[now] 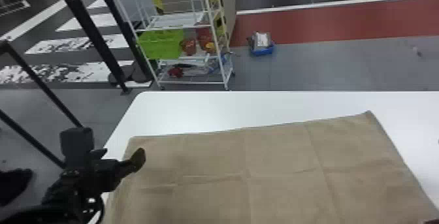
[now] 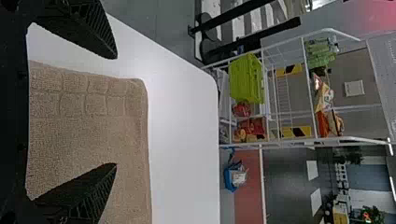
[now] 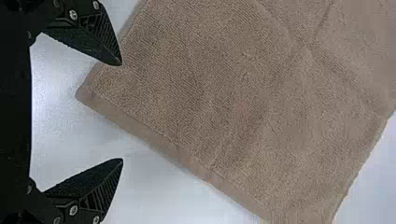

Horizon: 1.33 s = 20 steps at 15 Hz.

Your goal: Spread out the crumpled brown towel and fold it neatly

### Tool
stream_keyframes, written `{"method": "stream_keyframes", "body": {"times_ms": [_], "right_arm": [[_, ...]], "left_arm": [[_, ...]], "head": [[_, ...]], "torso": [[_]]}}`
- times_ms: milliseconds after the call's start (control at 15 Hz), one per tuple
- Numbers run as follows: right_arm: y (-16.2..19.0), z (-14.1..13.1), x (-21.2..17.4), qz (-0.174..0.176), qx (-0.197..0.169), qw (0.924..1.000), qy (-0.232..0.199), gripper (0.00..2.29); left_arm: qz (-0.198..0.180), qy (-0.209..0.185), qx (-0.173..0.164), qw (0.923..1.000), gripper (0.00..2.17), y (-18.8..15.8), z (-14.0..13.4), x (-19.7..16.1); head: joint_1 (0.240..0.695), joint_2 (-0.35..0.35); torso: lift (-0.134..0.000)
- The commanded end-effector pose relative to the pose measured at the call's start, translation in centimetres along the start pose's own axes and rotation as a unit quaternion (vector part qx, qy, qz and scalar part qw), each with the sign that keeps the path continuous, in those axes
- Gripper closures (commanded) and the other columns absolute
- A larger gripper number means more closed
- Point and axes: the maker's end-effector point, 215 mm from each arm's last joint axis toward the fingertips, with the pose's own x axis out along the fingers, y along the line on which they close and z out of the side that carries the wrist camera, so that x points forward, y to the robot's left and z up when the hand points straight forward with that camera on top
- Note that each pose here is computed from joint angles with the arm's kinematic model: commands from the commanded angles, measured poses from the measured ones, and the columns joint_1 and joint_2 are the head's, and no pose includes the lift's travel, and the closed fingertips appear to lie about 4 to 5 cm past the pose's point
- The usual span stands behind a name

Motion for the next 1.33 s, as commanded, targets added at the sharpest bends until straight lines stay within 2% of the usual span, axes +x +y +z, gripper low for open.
{"method": "stream_keyframes", "body": {"times_ms": [0,267,400,1067,1267], "right_arm": [[-0.5,0.7,-0.5,-0.004,0.003,0.9999,-0.010,0.16],[-2.6,-0.3,1.5,-0.041,0.011,0.9989,0.020,0.16],[-2.9,-0.6,2.2,-0.044,0.007,0.9985,0.033,0.16],[1.0,-1.6,0.6,0.002,-0.013,0.9996,0.027,0.16],[0.3,-2.4,-0.3,-0.018,-0.027,0.9988,0.037,0.16]], "left_arm": [[0.000,-0.001,0.000,1.0000,0.06,0.0,0.1,0.0],[0.000,0.000,0.000,1.0000,0.06,0.0,0.0,0.0],[-0.001,0.002,0.001,1.0000,0.06,0.0,-0.2,-0.1],[0.003,0.003,0.001,1.0000,0.07,0.4,-0.3,-0.2],[0.003,0.002,0.002,1.0000,0.07,0.5,-0.2,-0.1]], "head": [[0.695,0.283],[0.695,0.271],[0.695,0.252],[0.695,0.285],[0.695,0.289]], "torso": [[-0.122],[-0.122],[-0.122],[-0.122],[-0.122]]}}
